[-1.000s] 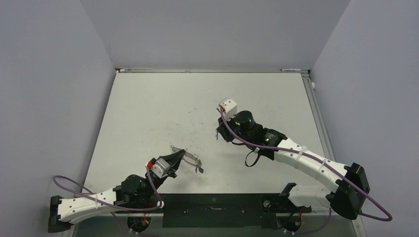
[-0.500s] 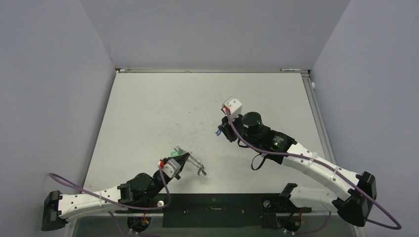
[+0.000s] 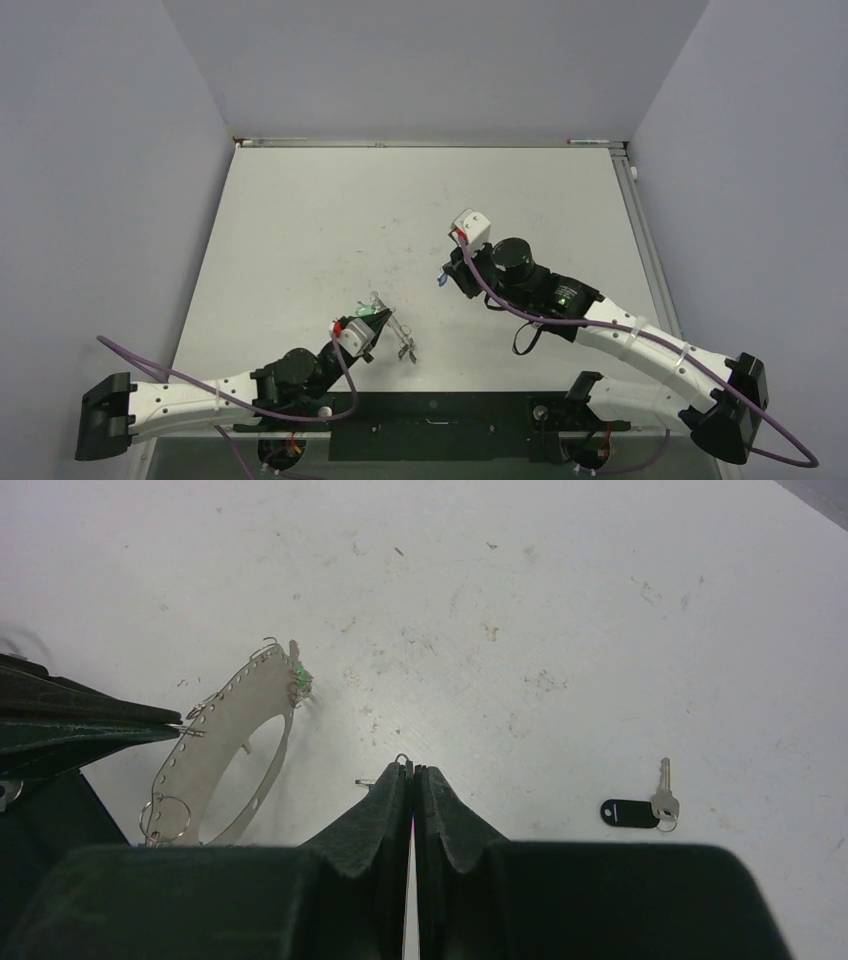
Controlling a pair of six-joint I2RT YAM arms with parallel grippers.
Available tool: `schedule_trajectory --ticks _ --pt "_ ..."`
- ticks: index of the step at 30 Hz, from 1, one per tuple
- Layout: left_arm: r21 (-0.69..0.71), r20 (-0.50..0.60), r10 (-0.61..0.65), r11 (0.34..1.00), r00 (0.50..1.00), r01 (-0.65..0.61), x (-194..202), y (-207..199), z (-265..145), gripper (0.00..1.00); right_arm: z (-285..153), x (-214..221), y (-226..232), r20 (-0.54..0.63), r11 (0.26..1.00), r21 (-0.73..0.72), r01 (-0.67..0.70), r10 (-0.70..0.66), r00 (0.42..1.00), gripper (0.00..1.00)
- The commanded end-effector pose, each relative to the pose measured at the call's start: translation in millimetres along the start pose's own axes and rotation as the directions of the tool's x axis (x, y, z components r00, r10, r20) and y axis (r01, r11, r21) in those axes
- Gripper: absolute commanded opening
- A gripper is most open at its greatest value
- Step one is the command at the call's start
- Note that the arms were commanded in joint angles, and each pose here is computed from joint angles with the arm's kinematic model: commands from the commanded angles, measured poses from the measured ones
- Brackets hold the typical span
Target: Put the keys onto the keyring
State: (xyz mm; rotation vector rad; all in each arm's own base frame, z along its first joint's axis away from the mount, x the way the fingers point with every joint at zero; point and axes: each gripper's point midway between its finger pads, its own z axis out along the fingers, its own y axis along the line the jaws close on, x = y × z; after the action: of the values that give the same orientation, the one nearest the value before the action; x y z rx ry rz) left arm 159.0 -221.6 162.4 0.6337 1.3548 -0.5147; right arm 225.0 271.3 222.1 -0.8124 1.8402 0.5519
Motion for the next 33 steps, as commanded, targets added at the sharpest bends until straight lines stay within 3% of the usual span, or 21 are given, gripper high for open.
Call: schedule_trajectory --ticks 1,19,33 --pt "-0.017 0.142 -0.111 0.993 0.984 0.115 -42.7 2.4 6.5 0.00 5.4 -14.2 12.7 0.069 0.999 -0.053 0.013 -0.009 0.998 0.05" --pt "0.040 0.307 -0.173 0.985 0.936 0.169 -53.5 4.8 -11.7 0.00 11.7 -22.7 79.7 0.152 0.911 -0.411 0.043 0.022 0.988 0.05" --pt "0.058 0.322 -0.181 0.984 0.929 0.171 -51.1 3.4 -15.6 0.00 3.2 -40.0 105.9 0.207 0.844 -0.528 0.095 0.020 0.978 0.05"
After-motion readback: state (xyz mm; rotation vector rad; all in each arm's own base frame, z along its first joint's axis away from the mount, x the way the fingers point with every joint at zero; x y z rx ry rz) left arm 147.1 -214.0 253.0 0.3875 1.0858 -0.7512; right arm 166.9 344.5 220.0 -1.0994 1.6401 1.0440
